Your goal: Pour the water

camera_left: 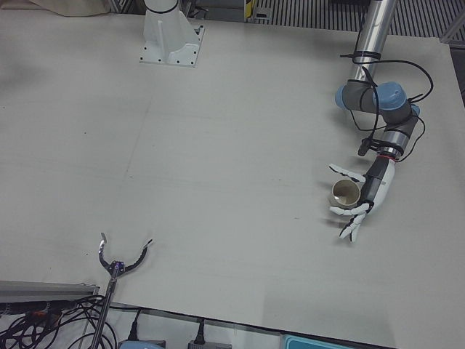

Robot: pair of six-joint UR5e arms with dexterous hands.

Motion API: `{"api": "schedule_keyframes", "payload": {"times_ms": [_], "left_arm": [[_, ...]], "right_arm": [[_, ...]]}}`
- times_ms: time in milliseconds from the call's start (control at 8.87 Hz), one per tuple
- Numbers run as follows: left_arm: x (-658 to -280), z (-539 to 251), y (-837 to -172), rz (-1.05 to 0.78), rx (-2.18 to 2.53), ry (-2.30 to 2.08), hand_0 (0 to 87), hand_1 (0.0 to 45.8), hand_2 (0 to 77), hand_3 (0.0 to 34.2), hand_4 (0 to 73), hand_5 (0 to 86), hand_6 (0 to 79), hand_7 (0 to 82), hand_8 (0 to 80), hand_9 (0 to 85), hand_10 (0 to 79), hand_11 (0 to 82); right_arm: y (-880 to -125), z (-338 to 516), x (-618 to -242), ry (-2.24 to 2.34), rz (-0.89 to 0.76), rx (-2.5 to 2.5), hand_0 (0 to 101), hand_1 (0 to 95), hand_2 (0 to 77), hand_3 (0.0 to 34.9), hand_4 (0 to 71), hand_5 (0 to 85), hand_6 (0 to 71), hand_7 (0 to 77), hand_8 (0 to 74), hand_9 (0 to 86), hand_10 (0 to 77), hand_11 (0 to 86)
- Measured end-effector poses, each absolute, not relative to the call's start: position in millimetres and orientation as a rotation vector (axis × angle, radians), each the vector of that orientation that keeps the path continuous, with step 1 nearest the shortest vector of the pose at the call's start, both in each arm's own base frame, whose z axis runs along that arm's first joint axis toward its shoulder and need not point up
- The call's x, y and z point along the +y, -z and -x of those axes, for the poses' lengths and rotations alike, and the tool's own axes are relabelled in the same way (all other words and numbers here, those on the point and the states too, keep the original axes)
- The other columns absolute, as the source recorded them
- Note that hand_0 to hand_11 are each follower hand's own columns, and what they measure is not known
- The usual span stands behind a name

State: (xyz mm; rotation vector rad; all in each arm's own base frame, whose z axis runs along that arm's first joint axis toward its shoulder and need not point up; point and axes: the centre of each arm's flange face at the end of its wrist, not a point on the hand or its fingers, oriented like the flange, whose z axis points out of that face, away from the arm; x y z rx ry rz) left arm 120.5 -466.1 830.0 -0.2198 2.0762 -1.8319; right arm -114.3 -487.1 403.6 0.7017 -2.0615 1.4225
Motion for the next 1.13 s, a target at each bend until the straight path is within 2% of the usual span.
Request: {"api": "schedule_keyframes", "payload": {"times_ms": [113,225,338,451,564,676,789,902,1015,1127], "left_arm": [[-463,-118,-833,0.215,2.070,1.837,67.3,11.4,1.6,0.0,36.0,13.6,12.5,8.2,1.6,1.1,5.4,10.4],[-460,-116,-837,0.210,2.063,1.842,75.3,12.5,1.6,0.0,24.5,1.6,4.4,0.5,0.0,0.5,3.8,7.6],[-458,-114,-841,0.206,2.057,1.847,75.3,12.5,1.6,0.0,24.5,1.6,4.4,0.5,0.0,0.5,3.8,7.6],[-457,-111,-843,0.200,2.053,1.853,78.5,12.5,1.1,3.0,9.3,0.5,2.7,0.5,0.0,0.5,2.2,7.6],[-455,-105,-844,0.189,2.055,1.861,77.5,11.4,1.1,4.4,13.6,0.0,0.0,0.5,0.0,0.5,3.3,7.1],[-453,-90,-846,0.160,2.064,1.876,79.3,13.1,1.6,7.1,10.4,0.0,0.5,0.5,0.0,0.5,3.8,8.2],[-448,-68,-848,0.116,2.074,1.900,79.3,13.1,1.1,10.6,13.1,0.0,0.5,0.5,0.0,0.5,0.0,6.5],[-443,-50,-851,0.080,2.079,1.921,79.2,10.9,1.6,7.8,14.7,0.0,2.2,0.5,0.0,1.1,2.2,6.5],[-439,-39,-852,0.059,2.081,1.934,78.3,10.9,1.1,8.4,14.7,0.0,2.2,0.5,0.0,1.1,2.2,6.5],[-437,-34,-853,0.048,2.081,1.941,78.3,10.9,1.6,9.2,14.7,0.0,2.2,0.5,0.0,1.1,3.3,6.0]], "right_arm": [[-404,114,-487,-1.423,-0.701,-2.062,61,30.5,28.9,0.0,0.5,14.7,36.0,29.5,11.5,9.3,0.0,1.1],[-404,115,-487,-1.423,-0.701,-2.062,61,30.5,28.4,0.0,0.0,14.7,36.0,29.5,13.1,9.3,0.0,0.5],[-404,115,-487,-1.424,-0.700,-2.062,62,30.5,28.4,0.0,0.5,14.7,36.0,29.5,12.0,8.2,0.0,1.1],[-404,115,-487,-1.424,-0.699,-2.063,62,30.5,28.4,0.0,0.0,14.7,36.0,30.5,12.0,8.2,0.0,1.1],[-404,114,-487,-1.425,-0.696,-2.064,62,30.5,28.4,0.0,0.0,14.7,36.0,30.5,12.0,8.2,0.0,1.1],[-404,114,-488,-1.433,-0.690,-2.069,62,30.5,28.9,0.0,0.5,14.7,36.0,30.5,12.0,9.3,0.0,1.1],[-415,112,-492,-1.468,-0.662,-2.068,62,31.1,28.9,0.0,0.5,14.7,36.0,29.5,12.0,9.3,0.0,0.5],[-439,112,-499,-1.544,-0.594,-2.059,62,31.1,28.9,0.0,0.5,14.7,36.0,29.5,12.0,9.3,0.0,0.5],[-471,112,-509,-1.632,-0.512,-2.059,59,26.7,28.9,0.0,0.0,14.7,33.8,24.5,13.6,11.4,0.0,0.5],[-499,113,-516,-1.692,-0.448,-2.073,59,31.1,25.6,0.0,0.0,14.7,33.8,24.5,13.6,11.4,0.0,0.5]]}}
